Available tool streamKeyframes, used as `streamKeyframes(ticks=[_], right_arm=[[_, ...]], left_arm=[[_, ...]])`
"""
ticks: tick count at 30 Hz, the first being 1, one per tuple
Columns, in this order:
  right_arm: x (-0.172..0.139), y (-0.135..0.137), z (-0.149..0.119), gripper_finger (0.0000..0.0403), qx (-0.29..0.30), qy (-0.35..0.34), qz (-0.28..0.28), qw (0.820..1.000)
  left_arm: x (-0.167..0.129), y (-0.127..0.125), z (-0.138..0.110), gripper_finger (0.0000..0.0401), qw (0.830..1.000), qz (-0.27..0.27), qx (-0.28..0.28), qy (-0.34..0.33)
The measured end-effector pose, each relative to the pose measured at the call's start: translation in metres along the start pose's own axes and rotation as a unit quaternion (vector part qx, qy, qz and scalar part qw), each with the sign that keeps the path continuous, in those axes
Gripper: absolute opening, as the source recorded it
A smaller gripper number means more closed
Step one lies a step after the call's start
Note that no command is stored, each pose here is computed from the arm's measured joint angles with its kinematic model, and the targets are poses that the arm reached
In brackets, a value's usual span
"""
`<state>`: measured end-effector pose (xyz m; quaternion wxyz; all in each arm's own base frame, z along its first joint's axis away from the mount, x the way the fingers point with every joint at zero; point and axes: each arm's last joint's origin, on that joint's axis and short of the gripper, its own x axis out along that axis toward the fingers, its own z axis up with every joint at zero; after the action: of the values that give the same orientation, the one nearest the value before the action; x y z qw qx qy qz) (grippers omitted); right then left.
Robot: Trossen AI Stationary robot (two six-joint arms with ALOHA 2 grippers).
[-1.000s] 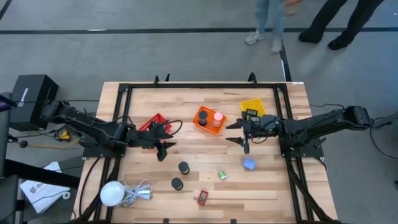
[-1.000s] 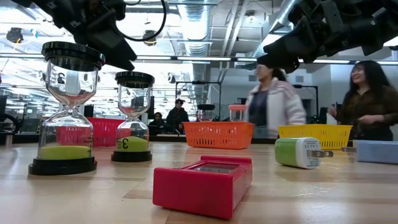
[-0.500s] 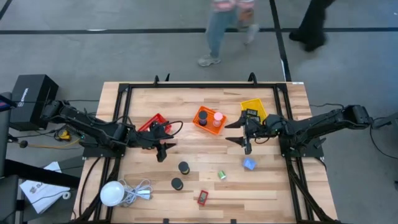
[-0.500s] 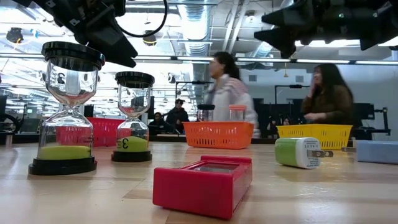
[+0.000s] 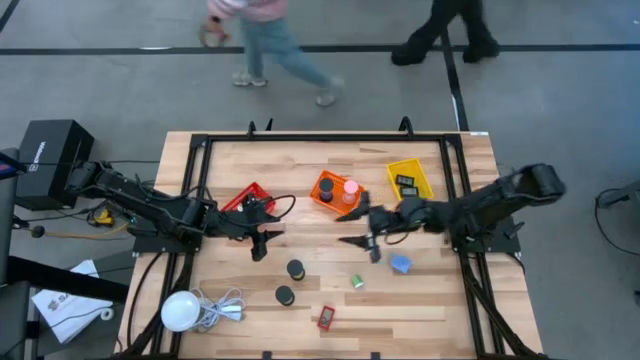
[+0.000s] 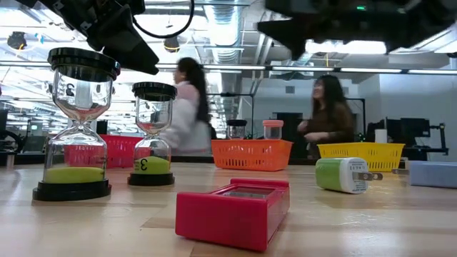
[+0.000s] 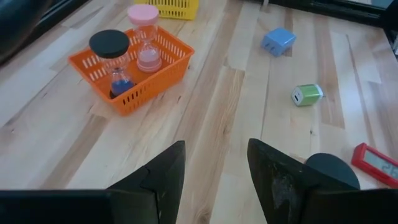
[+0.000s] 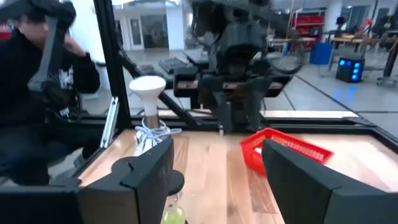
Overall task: Pick & Place Office items
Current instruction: Put the top black hourglass into the orange basket
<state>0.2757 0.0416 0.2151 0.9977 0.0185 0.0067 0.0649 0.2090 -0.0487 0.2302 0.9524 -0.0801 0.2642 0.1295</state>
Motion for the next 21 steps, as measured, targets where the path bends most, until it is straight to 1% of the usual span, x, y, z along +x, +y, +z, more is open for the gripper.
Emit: streamKeyframes(ticks=[2, 7, 8, 11, 13, 15, 18, 21], right_arm=[[0.023, 0.003, 0.000, 0.0235, -0.012, 0.008, 0.017, 1.000], [0.079, 0.011, -0.006, 0.0235, -0.021, 0.031, 0.098, 0.995], [0.089, 0.011, -0.009, 0.0235, -0.020, 0.040, 0.106, 0.993], [0.116, 0.012, -0.020, 0.0235, -0.017, 0.076, 0.109, 0.991], [0.129, 0.012, -0.028, 0.0235, -0.014, 0.100, 0.115, 0.988], [0.141, 0.013, -0.034, 0.0233, -0.010, 0.113, 0.134, 0.984], [0.154, 0.019, -0.037, 0.0226, -0.004, 0.111, 0.176, 0.978], [0.161, 0.022, -0.037, 0.0217, -0.003, 0.113, 0.189, 0.976]], left_arm=[[0.000, 0.000, 0.000, 0.0168, 1.000, 0.000, 0.000, 0.000], [-0.001, 0.000, 0.001, 0.0168, 1.000, -0.001, -0.002, -0.003], [-0.002, 0.000, 0.001, 0.0168, 1.000, -0.002, -0.002, -0.005], [-0.008, 0.002, 0.005, 0.0168, 1.000, -0.005, -0.009, -0.019], [-0.013, 0.005, 0.006, 0.0168, 1.000, -0.003, -0.012, -0.025], [-0.019, 0.006, 0.008, 0.0168, 0.999, -0.005, -0.017, -0.036], [-0.024, 0.009, 0.007, 0.0168, 0.999, -0.008, -0.021, -0.045], [-0.024, 0.012, 0.000, 0.0168, 0.999, -0.005, -0.019, -0.041]])
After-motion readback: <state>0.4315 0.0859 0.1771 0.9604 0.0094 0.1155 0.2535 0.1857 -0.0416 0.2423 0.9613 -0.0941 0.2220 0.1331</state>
